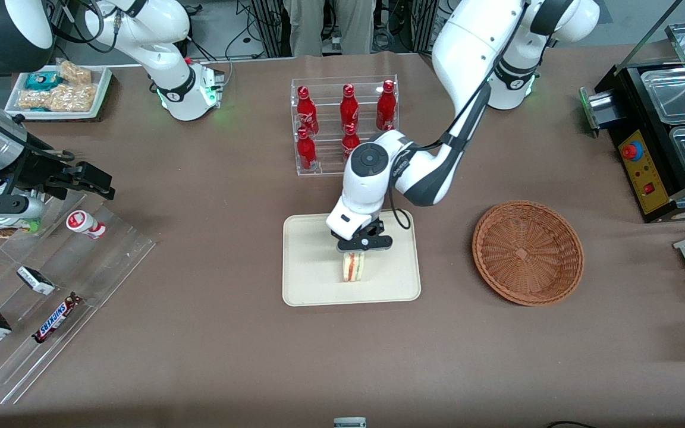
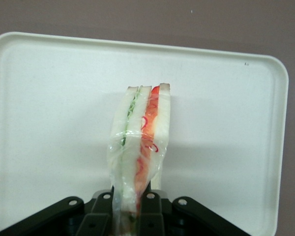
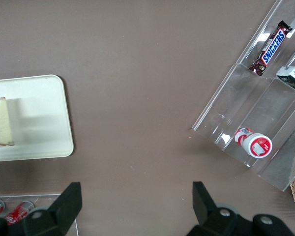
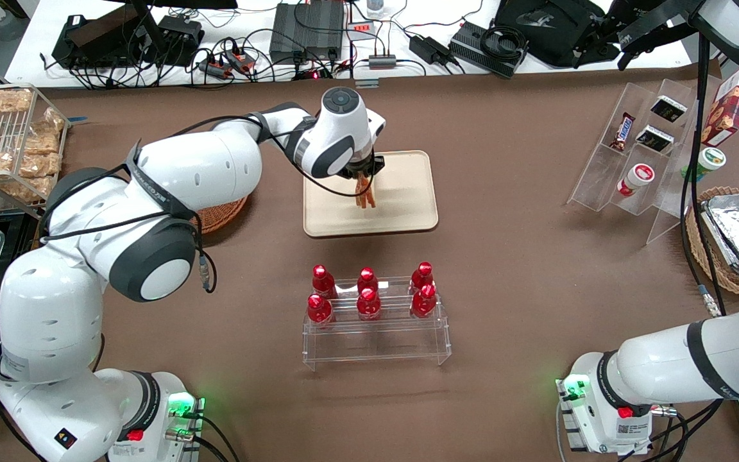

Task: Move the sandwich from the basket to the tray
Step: 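Lift the sandwich and carry it with the left gripper over the tray, then lower the sandwich onto the tray and open the left gripper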

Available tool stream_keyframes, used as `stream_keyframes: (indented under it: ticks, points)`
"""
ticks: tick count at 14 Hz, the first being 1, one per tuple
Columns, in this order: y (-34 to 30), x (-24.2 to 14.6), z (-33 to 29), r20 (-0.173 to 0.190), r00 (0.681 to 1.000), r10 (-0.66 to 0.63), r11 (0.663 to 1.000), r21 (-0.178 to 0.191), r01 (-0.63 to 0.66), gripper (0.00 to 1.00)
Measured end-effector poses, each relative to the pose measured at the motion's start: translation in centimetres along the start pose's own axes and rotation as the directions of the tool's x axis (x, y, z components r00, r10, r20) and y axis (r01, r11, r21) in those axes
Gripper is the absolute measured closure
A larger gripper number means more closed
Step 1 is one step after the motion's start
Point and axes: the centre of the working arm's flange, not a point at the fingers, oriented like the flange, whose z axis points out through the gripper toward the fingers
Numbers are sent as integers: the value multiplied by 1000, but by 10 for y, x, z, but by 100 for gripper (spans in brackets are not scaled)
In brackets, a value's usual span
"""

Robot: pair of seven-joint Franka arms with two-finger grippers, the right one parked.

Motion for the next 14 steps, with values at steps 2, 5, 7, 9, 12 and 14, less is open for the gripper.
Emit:
stream_keyframes:
  ticks: [2, 5, 7, 9, 12, 14]
  points:
    - [6, -8, 9, -10, 1000, 28, 1000, 6, -28, 85]
    - [8, -14, 24, -32, 999, -4, 1000, 18, 5, 70]
    - [10, -9, 17, -46, 998, -53, 999, 10, 53, 50]
    - [10, 5, -12, -53, 995, -83, 996, 20, 84, 30]
    - [-16, 39, -91, -64, 989, -130, 989, 63, 134, 1]
    - [-55, 67, -147, -60, 992, -109, 989, 98, 114, 0]
